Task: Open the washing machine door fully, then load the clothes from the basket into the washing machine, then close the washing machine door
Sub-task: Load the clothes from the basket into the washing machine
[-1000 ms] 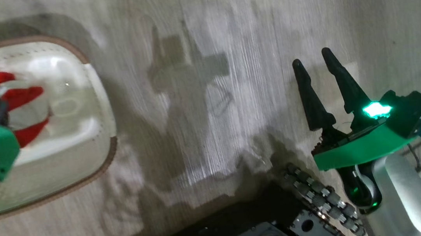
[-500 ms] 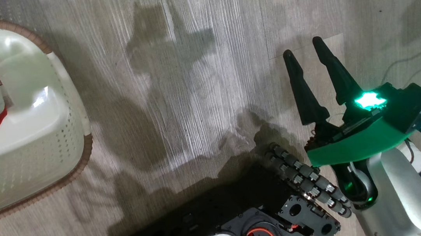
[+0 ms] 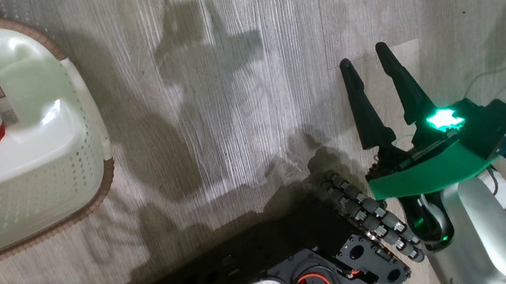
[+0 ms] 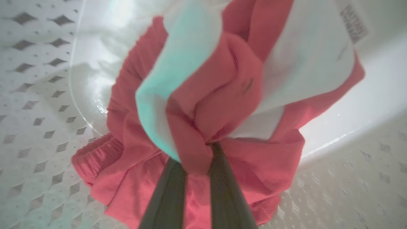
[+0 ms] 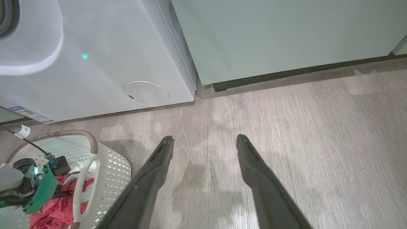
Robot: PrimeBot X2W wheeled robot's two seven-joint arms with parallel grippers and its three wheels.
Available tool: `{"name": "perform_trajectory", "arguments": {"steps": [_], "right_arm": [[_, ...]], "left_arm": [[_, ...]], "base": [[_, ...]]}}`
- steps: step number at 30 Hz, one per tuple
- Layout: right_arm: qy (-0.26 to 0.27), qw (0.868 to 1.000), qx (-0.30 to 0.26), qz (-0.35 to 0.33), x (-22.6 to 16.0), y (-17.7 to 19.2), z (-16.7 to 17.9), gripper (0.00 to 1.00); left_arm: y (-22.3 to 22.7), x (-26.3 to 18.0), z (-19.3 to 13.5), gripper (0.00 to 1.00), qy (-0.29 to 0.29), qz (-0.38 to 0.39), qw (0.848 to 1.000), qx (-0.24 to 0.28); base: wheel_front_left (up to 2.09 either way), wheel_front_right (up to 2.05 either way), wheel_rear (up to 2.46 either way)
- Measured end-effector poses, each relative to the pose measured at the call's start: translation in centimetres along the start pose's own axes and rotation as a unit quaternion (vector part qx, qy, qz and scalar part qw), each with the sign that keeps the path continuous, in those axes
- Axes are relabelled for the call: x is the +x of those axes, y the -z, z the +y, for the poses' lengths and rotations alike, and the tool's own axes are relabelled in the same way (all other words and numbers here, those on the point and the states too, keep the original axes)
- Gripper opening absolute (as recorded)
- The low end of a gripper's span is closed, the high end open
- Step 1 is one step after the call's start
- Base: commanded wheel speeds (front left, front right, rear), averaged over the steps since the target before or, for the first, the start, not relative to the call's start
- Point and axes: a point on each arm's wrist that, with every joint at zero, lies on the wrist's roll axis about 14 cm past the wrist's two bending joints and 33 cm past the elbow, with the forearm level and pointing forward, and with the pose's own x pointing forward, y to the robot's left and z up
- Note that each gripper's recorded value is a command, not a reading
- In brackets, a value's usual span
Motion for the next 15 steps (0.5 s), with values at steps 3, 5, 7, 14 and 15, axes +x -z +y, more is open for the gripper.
{"name": "perform_trajectory", "arguments": {"steps": [3, 5, 7, 14, 15], "right_arm": [[-0.002, 1.000, -0.005, -0.009, 0.2, -0.7, 0.0, 1.00], [-0.003, 1.000, -0.007, -0.016, 0.3, -1.2, 0.1, 1.00], [-0.006, 1.000, -0.008, -0.023, 0.4, -1.7, 0.2, 1.00], [-0.009, 0.998, -0.011, -0.059, 0.0, -4.6, 0.3, 1.00], [-0.008, 0.998, -0.010, -0.066, -0.1, -5.1, 0.3, 1.00]], "left_arm": [[-0.3, -0.2, 0.0, 0.00, 0.001, -0.004, 1.000, -0.001], [-0.6, -0.3, 0.0, 0.00, -0.001, -0.010, 1.000, -0.001], [-1.0, -0.5, 0.1, 0.00, -0.002, -0.016, 1.000, -0.004], [-2.0, -2.8, -0.4, 0.00, -0.006, -0.041, 0.999, -0.013], [-2.2, -3.4, -0.5, 0.00, -0.007, -0.044, 0.999, -0.015]], "base": [[0.00, 0.00, 0.00], [0.00, 0.00, 0.00], [0.00, 0.00, 0.00], [0.00, 0.00, 0.00], [0.00, 0.00, 0.00]]}}
